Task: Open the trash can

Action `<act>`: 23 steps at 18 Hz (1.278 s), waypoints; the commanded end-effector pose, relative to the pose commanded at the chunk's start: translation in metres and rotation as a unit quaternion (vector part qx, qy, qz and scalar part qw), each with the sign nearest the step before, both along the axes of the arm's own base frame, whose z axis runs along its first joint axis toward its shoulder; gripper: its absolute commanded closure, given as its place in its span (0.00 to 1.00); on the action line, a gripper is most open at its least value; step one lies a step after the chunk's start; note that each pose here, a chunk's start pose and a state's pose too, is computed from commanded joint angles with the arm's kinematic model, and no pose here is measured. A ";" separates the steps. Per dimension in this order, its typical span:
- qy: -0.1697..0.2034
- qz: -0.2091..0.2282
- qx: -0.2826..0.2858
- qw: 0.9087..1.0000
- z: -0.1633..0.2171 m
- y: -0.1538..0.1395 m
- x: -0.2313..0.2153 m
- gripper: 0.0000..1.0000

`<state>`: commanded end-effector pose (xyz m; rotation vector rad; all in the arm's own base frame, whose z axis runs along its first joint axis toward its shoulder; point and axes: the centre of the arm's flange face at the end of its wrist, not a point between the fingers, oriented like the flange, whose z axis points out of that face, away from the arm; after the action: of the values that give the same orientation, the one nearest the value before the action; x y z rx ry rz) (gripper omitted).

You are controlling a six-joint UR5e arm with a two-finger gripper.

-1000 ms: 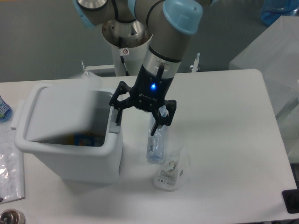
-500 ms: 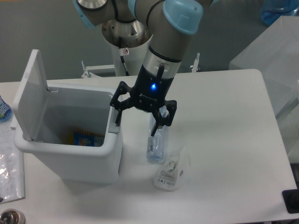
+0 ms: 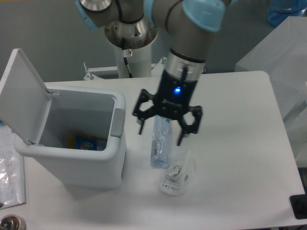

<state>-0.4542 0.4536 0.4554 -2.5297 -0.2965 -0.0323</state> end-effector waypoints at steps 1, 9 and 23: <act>0.011 -0.005 -0.010 1.000 -0.007 -0.009 -0.013 0.00; 0.071 -0.081 -0.067 0.992 -0.065 -0.067 -0.089 0.00; 0.157 -0.229 -0.191 0.942 -0.108 -0.084 -0.138 0.00</act>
<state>-0.5919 0.3691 0.3476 -2.8737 0.4603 0.2691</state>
